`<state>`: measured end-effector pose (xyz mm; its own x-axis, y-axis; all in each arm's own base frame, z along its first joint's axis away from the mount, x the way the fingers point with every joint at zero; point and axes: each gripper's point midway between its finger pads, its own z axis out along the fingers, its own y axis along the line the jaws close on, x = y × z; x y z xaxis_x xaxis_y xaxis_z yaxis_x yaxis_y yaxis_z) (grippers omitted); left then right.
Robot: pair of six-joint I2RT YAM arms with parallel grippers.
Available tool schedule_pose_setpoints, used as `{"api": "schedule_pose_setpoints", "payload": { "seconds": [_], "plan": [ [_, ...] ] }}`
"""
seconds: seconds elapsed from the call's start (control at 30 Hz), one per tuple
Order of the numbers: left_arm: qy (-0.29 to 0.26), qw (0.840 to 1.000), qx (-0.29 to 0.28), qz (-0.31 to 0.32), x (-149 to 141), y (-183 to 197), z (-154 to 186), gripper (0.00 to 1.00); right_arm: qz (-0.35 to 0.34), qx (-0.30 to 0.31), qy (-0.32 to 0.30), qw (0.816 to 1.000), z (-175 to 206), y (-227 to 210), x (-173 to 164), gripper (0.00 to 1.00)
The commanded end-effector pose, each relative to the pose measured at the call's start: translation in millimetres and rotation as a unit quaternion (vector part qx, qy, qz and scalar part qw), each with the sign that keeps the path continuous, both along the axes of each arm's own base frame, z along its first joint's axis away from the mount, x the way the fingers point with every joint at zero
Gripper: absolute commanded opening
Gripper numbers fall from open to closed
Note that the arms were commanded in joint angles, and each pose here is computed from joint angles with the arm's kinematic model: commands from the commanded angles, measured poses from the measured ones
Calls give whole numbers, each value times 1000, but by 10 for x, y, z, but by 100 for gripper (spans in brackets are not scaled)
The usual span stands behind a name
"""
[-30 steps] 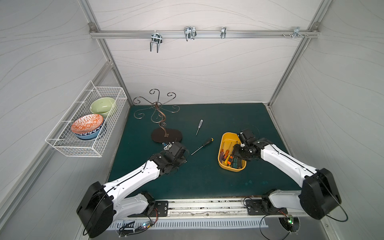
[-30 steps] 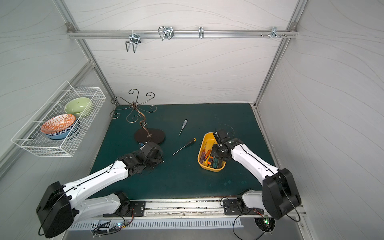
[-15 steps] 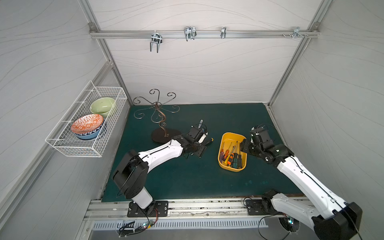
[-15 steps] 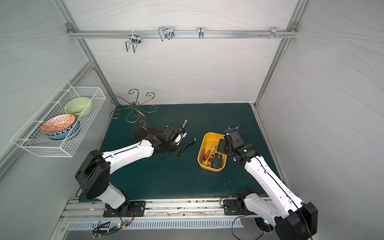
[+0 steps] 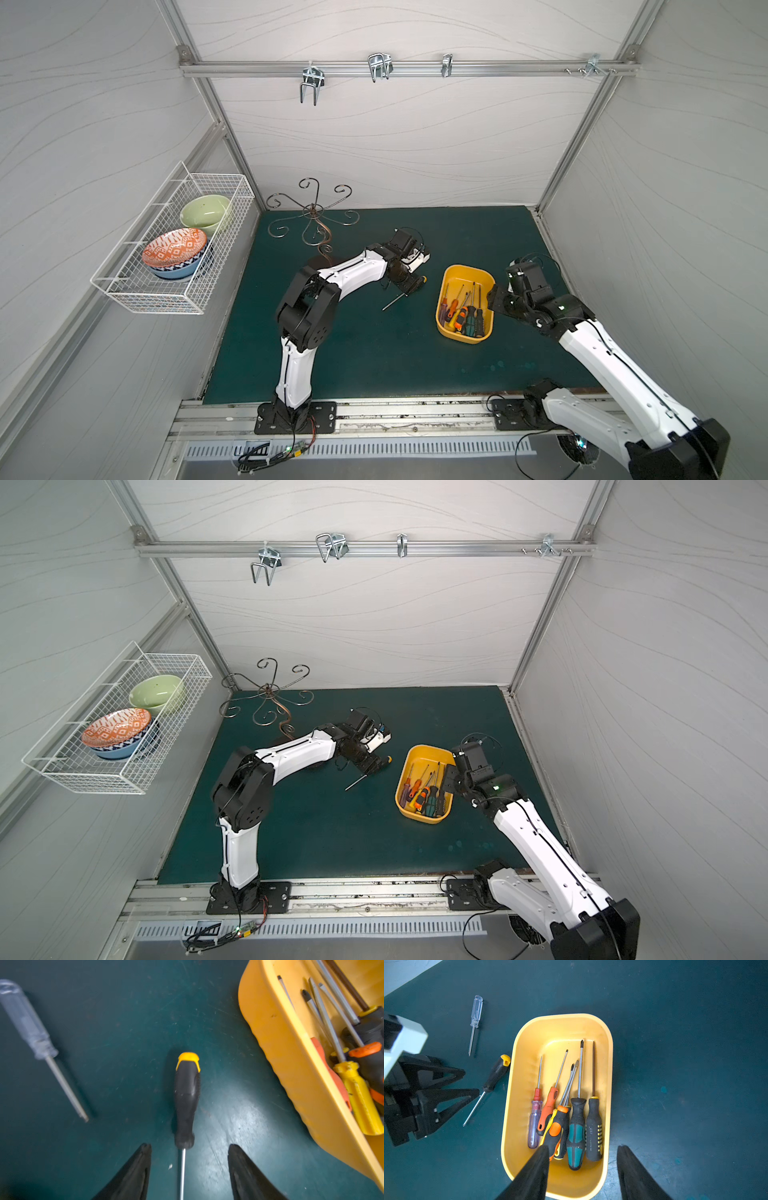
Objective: Put the screwdriver on the desktop into the storage box
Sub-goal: Pick up the screwdriver from the center of the board.
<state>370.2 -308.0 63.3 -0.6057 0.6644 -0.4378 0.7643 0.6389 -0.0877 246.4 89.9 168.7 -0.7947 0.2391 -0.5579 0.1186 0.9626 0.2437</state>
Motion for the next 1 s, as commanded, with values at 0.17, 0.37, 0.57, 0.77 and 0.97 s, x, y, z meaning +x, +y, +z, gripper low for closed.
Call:
{"api": "schedule_pose_setpoints", "payload": {
  "seconds": [0.17,0.37,0.57,0.77,0.97],
  "plan": [
    [17,999,24,-20,130,-118,-169,60,1,0,0,1000,50,-32,0,55],
    [5,997,58,-41,118,-115,-331,51,0,1,1,1000,50,-44,-7,55],
    [5,997,66,-43,128,-103,-436,41,-2,1,0,1000,60,-60,-17,55],
    [-7,995,75,-65,59,-77,-435,26,-4,2,-4,1000,92,-80,-19,55],
    [-26,991,61,-118,-155,-3,-248,9,-4,5,-11,1000,142,-83,-27,55]
  ]
}}
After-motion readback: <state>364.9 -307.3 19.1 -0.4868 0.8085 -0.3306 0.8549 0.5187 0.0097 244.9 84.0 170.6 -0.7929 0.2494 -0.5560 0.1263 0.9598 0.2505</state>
